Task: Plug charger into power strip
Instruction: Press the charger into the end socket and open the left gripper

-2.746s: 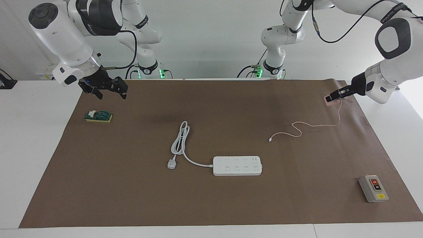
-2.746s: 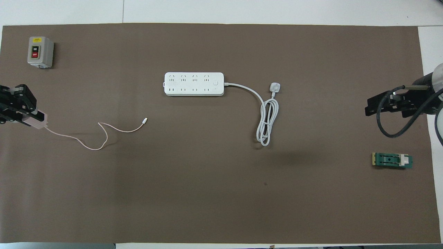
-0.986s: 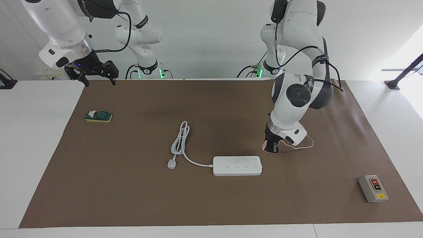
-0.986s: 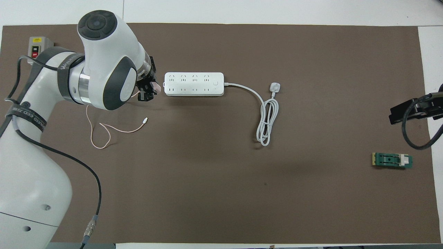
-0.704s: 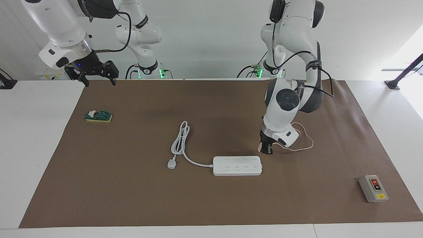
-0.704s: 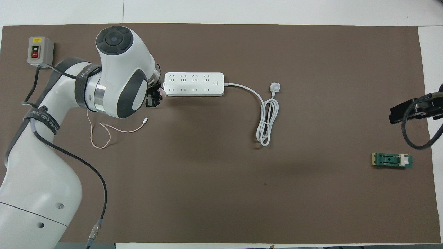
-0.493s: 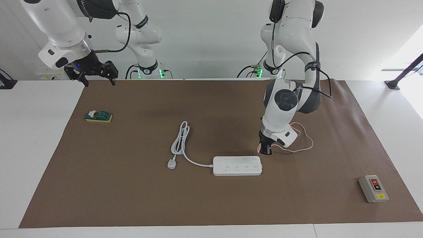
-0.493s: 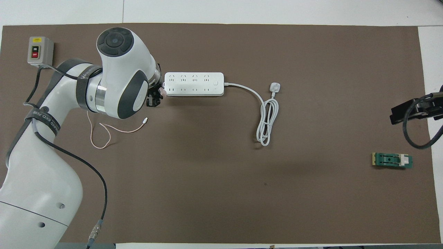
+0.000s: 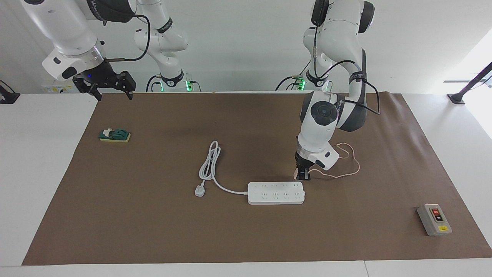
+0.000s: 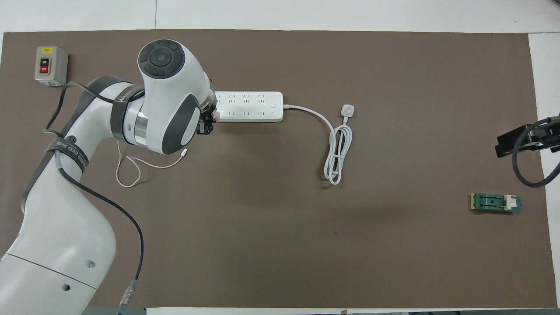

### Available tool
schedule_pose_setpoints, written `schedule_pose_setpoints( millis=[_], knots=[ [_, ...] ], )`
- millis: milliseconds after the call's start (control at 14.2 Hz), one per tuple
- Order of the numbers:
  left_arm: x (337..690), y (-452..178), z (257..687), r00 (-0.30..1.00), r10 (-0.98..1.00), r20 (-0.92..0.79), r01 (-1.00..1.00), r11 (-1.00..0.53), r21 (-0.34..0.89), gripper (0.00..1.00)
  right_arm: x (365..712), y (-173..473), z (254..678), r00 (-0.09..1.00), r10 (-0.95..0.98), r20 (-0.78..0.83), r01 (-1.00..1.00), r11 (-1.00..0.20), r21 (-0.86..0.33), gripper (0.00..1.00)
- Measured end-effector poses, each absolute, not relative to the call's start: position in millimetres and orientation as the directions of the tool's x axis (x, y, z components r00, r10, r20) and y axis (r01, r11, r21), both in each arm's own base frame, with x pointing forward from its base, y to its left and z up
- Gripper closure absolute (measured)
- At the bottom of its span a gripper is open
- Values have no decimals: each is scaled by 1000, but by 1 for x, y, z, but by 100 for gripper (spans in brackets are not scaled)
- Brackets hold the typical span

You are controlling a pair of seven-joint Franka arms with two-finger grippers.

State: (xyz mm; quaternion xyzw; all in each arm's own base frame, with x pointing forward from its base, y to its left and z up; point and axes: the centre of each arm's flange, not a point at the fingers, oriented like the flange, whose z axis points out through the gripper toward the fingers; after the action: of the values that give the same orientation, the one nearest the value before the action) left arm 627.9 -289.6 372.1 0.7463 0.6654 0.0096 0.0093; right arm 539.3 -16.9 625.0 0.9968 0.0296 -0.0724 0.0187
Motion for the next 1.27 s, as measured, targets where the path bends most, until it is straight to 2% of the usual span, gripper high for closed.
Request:
schedule_pose_setpoints(
  millis=[493, 1268],
  knots=[
    [639, -295, 354, 126, 992, 30, 991, -127, 35, 69, 539, -22, 625, 988, 47, -145, 52, -998, 33, 0],
    [644, -298, 351, 126, 992, 30, 991, -127, 40, 69, 539, -26, 625, 989, 40, -145, 45, -998, 33, 0]
  ],
)
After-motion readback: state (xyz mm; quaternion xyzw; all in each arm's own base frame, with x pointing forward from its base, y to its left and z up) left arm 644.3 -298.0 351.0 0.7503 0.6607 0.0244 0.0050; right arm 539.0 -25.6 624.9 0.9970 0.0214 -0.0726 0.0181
